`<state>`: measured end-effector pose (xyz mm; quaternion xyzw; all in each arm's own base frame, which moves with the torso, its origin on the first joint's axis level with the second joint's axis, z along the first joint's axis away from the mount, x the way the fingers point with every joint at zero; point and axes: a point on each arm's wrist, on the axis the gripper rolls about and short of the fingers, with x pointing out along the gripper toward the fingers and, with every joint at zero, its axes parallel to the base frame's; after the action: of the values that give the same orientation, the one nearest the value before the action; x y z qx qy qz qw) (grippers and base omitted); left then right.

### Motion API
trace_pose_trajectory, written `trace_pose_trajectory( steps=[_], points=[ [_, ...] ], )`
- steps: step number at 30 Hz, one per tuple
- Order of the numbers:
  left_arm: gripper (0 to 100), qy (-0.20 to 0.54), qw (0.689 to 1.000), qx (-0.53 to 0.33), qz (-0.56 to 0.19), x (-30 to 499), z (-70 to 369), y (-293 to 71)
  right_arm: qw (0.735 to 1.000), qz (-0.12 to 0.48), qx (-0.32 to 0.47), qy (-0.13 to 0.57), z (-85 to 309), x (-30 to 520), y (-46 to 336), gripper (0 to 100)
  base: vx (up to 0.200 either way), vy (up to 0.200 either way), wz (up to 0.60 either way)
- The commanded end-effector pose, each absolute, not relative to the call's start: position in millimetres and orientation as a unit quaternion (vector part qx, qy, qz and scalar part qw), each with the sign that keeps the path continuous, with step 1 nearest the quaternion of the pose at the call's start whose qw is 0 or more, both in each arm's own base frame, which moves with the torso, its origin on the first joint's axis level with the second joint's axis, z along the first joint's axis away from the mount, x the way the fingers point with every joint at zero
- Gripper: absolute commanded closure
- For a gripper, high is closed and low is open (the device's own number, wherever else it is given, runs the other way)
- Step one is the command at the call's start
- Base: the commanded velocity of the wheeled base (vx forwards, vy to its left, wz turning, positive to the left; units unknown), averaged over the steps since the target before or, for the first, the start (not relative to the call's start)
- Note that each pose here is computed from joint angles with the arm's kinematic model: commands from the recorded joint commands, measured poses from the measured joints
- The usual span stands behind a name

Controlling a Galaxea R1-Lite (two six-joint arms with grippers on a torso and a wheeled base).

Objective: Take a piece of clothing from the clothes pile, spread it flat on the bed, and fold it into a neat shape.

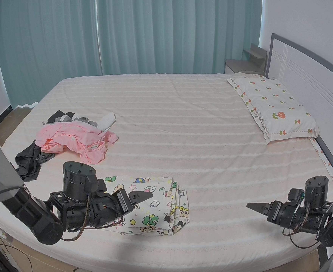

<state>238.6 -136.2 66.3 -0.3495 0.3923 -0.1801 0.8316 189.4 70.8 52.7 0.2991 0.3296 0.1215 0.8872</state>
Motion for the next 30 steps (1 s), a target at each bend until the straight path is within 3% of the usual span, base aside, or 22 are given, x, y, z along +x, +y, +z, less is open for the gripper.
trace_pose_trajectory(
  steps=[1, 7, 22, 30],
  points=[
    [0, 0.405, 0.827, -0.352, -0.167, 240.5, 56.7, -133.7, 0.884, 0.119, 0.283, 0.353, 37.3, 226.5, 86.3, 0, 0.000, 0.200, 0.00],
    [0, 0.401, 0.828, -0.355, -0.164, 242.9, 57.8, -132.2, 0.864, 0.137, 0.258, 0.410, -2.2, 230.4, 102.8, 0, 0.000, 0.200, 0.00],
    [0, 0.391, 0.832, -0.362, -0.156, 249.4, 54.1, -127.3, 0.868, 0.174, 0.252, 0.390, -36.1, 224.7, 114.0, 0, 0.000, 0.200, 0.00],
    [0, 0.392, 0.829, -0.369, -0.152, 249.9, 52.5, -127.5, 0.873, 0.179, 0.254, 0.375, -40.7, 237.4, 119.2, 0, 0.000, 0.000, 0.00]
  ],
)
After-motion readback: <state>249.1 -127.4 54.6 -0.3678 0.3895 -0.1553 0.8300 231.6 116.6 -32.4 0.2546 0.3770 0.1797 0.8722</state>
